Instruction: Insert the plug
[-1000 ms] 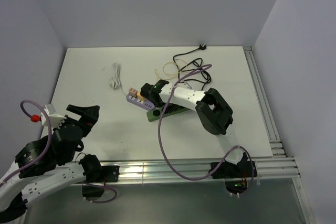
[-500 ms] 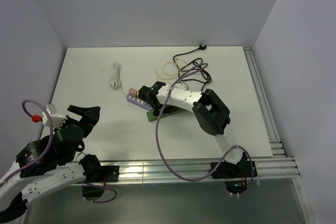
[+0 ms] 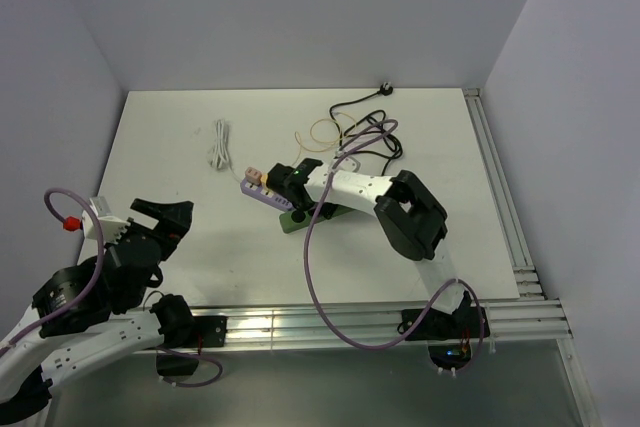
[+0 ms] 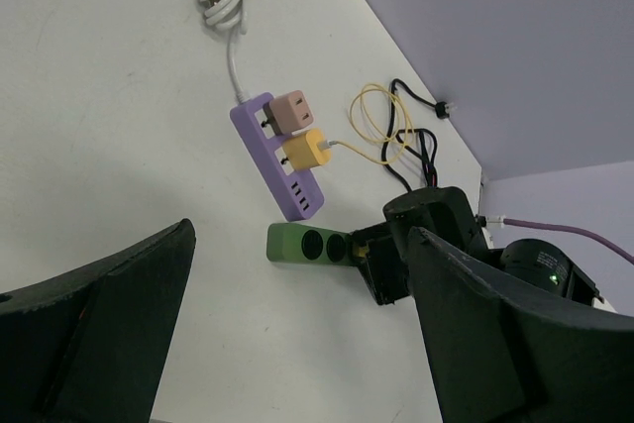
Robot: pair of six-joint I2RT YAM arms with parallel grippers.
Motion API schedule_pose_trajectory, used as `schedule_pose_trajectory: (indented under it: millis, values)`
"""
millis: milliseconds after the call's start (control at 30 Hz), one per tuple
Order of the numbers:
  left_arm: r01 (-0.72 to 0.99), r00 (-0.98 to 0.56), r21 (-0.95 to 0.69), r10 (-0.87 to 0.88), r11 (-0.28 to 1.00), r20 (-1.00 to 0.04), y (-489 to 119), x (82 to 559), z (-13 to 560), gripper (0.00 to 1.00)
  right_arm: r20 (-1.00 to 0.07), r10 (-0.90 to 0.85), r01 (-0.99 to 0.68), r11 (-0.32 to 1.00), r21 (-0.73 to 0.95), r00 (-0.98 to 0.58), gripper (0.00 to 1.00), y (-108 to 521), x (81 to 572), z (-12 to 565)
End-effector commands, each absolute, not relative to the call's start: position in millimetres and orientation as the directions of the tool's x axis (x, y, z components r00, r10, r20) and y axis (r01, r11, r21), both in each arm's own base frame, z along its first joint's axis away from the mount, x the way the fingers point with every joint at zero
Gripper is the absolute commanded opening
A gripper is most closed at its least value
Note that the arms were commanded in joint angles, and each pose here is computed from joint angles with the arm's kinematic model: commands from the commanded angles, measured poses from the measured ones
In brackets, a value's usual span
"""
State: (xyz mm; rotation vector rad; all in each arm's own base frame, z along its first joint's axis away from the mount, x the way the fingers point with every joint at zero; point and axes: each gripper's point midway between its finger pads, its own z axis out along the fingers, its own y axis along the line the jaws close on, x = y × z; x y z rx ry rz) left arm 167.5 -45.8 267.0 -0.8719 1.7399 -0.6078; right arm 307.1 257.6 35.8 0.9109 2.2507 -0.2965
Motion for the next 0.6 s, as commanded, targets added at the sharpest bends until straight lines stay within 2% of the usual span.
schedule_pose_trajectory:
  millis: [0,33,100,467,500,533,567]
  values:
    - [-0.239,-0.173,-0.765,-0.802,0.598,-0.572,-44,168,278,0.94,-0.48,0.501,0.646,0.736,-0.203,-0.72,0.57,249,240,-32]
    - [-0.236,-0.168,-0.768,-0.804,0.595,-0.571,-43,168,280,0.94,-0.488,0.497,0.645,0.739,-0.195,-0.717,0.69,248,242,-28]
    - [-0.236,-0.166,-0.767,-0.803,0.596,-0.573,-42,167,281,0.94,-0.497,0.492,0.64,0.747,-0.18,-0.715,0.74,251,244,-18]
    - [-0.222,-0.167,-0.762,-0.794,0.608,-0.585,-41,167,284,0.95,-0.542,0.435,0.562,0.822,-0.086,-0.719,0.78,262,250,34]
    - [-0.218,-0.165,-0.762,-0.792,0.61,-0.588,-40,167,285,0.94,-0.544,0.453,0.548,0.836,-0.015,-0.706,0.79,270,255,46]
    - [-0.212,-0.165,-0.764,-0.793,0.609,-0.587,-40,166,287,0.95,-0.546,0.445,0.528,0.85,0.006,-0.71,0.95,271,256,51]
    - [-0.206,-0.165,-0.764,-0.792,0.611,-0.588,-40,166,288,0.95,-0.55,0.425,0.507,0.862,0.003,-0.719,0.97,267,253,52]
